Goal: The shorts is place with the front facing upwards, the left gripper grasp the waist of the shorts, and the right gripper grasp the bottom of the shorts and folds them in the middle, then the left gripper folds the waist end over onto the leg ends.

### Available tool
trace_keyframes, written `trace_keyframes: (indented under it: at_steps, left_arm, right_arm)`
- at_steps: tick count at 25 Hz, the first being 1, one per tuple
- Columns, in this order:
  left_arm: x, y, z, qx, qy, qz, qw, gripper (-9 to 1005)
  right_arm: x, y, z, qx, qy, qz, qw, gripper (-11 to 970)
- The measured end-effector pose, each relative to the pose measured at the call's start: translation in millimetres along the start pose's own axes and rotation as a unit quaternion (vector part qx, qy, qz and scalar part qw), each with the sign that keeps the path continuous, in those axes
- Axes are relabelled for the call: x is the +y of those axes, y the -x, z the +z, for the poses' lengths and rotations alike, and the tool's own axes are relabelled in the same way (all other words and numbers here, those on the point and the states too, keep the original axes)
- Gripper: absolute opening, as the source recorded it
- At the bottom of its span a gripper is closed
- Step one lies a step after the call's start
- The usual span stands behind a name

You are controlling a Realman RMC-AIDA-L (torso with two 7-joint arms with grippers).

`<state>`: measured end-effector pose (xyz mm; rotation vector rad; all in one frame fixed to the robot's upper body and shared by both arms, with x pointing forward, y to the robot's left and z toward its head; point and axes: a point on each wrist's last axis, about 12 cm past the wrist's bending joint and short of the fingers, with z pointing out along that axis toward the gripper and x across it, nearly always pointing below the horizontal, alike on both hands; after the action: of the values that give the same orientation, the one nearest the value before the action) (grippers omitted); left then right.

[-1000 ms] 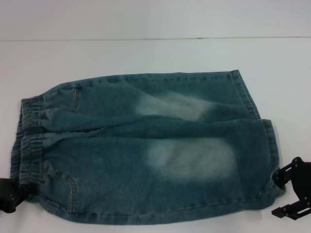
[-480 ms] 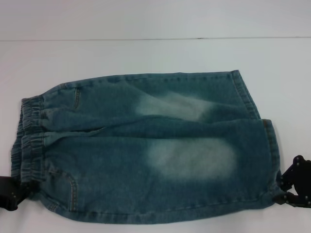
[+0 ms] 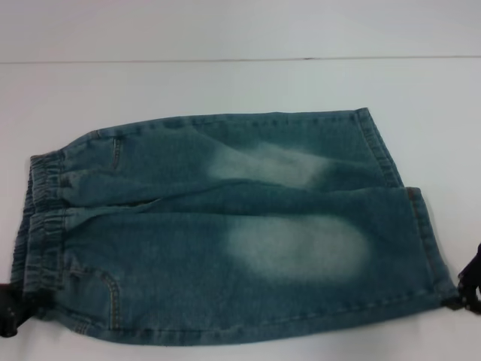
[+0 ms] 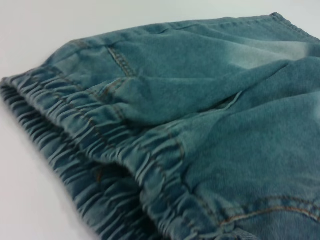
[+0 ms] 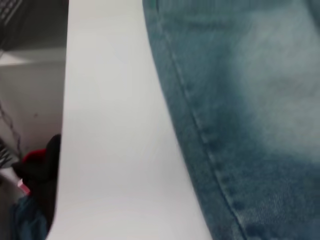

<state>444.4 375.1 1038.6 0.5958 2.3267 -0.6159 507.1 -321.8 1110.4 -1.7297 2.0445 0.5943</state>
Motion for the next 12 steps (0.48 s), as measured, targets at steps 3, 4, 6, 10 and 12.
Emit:
trace_keyframes:
  at_steps: [3, 4, 6, 10, 12]
  left_arm:
    - [0.3, 1, -7, 0.008, -0.001, -0.002, 1.000, 48]
    - [0.5, 4, -8, 0.007, -0.002, -0.004, 1.000, 48]
    - [1.4, 12, -11, -0.008, -0.002, -0.006, 1.000, 49]
    - [1.9, 33, -18, -0.063, -0.005, 0.005, 0.998, 49]
    - [1.8, 45, -20, -0.097, -0.005, 0.016, 0.995, 49]
  right_arm:
    - [-2.0, 2, -11, -0.018, -0.021, -0.009, 1.000, 7]
    - [-3.0, 4, -15, -0.022, -0.028, -0.013, 0.999, 8]
    - [-6.1, 10, -21, -0.034, -0.047, -0.024, 0.998, 8]
    - [-17.9, 22, -38, -0.083, -0.107, -0.041, 0.990, 8]
    - [-25.6, 28, -44, -0.111, -0.144, -0.045, 0.982, 8]
